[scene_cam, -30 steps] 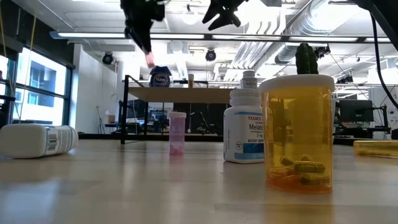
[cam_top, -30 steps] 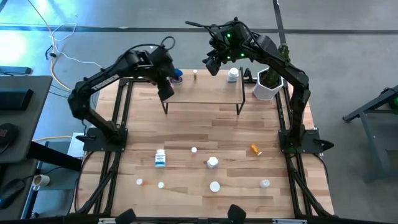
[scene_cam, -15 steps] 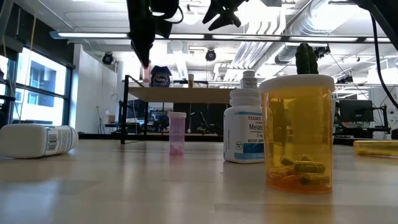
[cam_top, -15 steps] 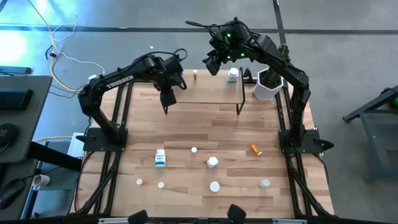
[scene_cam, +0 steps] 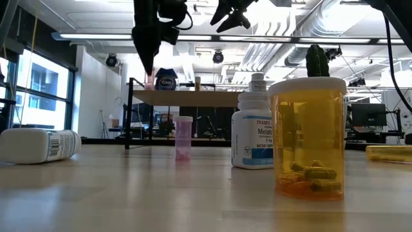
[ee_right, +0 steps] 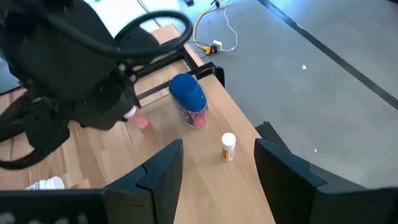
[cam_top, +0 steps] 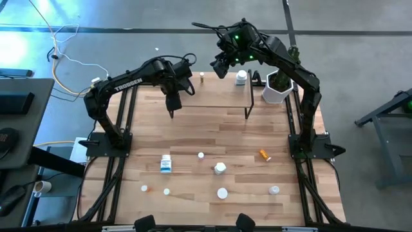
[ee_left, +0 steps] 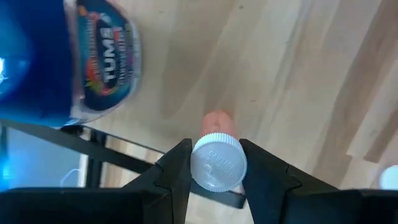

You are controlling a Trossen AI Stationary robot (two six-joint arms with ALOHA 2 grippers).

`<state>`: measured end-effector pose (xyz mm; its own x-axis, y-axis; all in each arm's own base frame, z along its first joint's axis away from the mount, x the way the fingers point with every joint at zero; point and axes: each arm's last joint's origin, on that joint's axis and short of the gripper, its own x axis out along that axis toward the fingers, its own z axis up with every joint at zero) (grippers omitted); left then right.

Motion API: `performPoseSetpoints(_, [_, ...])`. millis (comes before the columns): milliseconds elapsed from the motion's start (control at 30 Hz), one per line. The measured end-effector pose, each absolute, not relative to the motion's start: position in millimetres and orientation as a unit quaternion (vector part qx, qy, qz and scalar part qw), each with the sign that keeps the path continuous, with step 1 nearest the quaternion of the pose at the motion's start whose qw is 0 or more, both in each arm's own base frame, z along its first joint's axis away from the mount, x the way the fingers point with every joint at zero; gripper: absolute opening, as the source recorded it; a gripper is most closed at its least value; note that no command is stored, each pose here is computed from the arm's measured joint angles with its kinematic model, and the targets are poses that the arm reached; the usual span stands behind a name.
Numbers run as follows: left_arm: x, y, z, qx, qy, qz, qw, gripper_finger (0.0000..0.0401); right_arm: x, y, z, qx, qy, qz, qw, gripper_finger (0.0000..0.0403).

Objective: Pick and place medicine bottles onto shelf by color
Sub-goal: Put the pink pill bottle on the shelf, then put the white pill bottle on the shelf

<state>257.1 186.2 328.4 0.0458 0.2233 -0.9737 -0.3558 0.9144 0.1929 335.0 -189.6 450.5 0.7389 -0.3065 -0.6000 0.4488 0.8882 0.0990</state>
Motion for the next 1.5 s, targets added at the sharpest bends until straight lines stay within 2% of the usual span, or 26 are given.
performPoseSetpoints(533, [259,187,329,-0.044,0.655,0.203,0.726,0.0195,333,-187,447,0.141,0.316,-0.198,0.917,0.0188])
performPoseSetpoints(1067, [251,178,345,-0.026,0.634,0.212,0.743,0.0193,313,-153,474,0.147,0.294,-0.176,0.928,0.0188])
performPoseSetpoints(1233, [245,167,358,-0.012,0.619,0.227,0.752,0.0193,309,-149,476,0.199,0.294,-0.181,0.917,0.0188])
performPoseSetpoints(1500, [235,144,380,-0.016,0.576,0.244,0.780,0.0193,303,-148,471,0.244,0.323,-0.128,0.905,0.0188])
